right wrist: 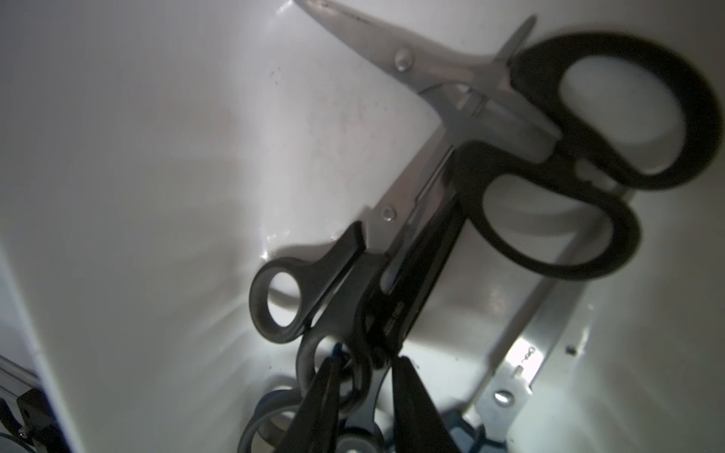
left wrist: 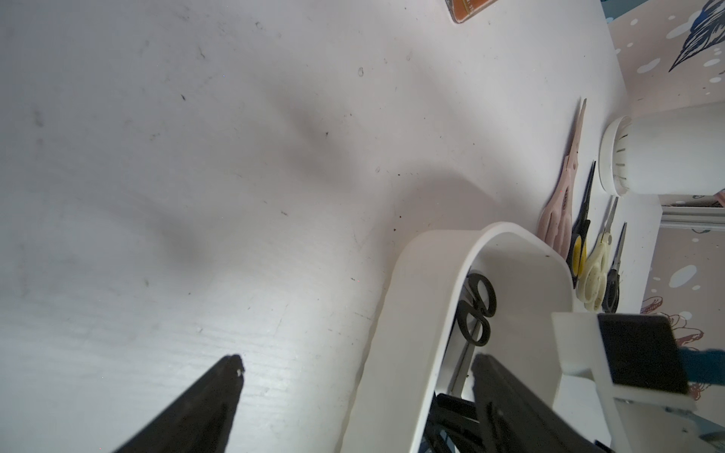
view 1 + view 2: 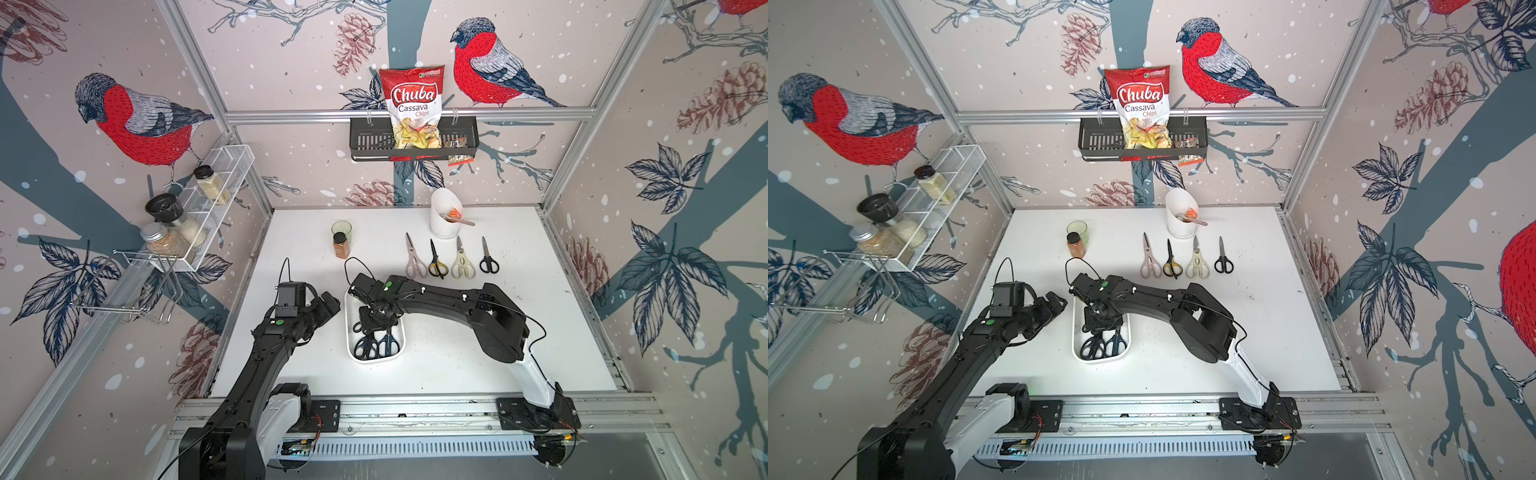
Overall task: Take the scissors out of the storage box
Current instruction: Pick up the scissors from the storage box.
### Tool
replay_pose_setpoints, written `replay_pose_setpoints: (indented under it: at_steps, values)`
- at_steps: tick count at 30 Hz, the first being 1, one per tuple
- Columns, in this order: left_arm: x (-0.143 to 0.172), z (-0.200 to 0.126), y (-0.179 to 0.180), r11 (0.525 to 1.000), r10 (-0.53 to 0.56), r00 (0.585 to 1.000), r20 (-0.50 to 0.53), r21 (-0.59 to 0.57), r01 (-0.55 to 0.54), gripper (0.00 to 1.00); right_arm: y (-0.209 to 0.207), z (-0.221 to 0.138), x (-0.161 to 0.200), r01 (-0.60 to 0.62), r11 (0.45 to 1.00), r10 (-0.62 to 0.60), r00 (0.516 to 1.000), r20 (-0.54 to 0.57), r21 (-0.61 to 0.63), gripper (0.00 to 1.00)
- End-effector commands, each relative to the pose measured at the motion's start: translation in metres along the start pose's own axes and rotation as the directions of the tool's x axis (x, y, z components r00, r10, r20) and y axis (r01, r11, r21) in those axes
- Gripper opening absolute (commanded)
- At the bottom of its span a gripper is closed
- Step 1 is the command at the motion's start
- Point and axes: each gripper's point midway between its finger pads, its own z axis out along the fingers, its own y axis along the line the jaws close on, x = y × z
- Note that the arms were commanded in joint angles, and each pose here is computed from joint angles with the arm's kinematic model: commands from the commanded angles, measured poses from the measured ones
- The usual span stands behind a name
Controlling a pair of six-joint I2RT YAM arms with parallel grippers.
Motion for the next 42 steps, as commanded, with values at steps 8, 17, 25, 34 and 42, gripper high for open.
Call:
replay_pose_setpoints:
  at_steps: [8,17,25,34,42]
  values:
    - [0.002,-0.002,0.004,1.000,0.016,1.000,0.000,-0.015,-0.016,0.95,-0.004,0.008,0.001,-0.019,1.000,0.019,1.000,-0.003,0.024,0.22]
    - [0.001,-0.004,0.003,1.000,0.019,1.000,0.010,-0.008,-0.018,0.95,-0.006,0.003,0.002,-0.014,0.999,0.014,1.000,0.008,0.032,0.09]
    - [0.000,-0.005,0.002,1.000,0.020,1.000,0.023,-0.003,-0.020,0.95,-0.007,-0.013,0.004,0.070,0.997,-0.071,0.997,0.020,0.041,0.00]
    - [-0.002,-0.007,-0.003,0.999,0.028,0.999,0.032,0.020,-0.028,0.95,0.015,-0.034,0.026,0.220,0.967,-0.223,0.975,-0.010,-0.129,0.00]
    - [-0.007,-0.009,-0.006,0.999,0.030,0.998,0.054,0.028,-0.031,0.95,0.033,-0.058,0.042,0.294,0.913,-0.304,0.953,0.007,-0.283,0.00]
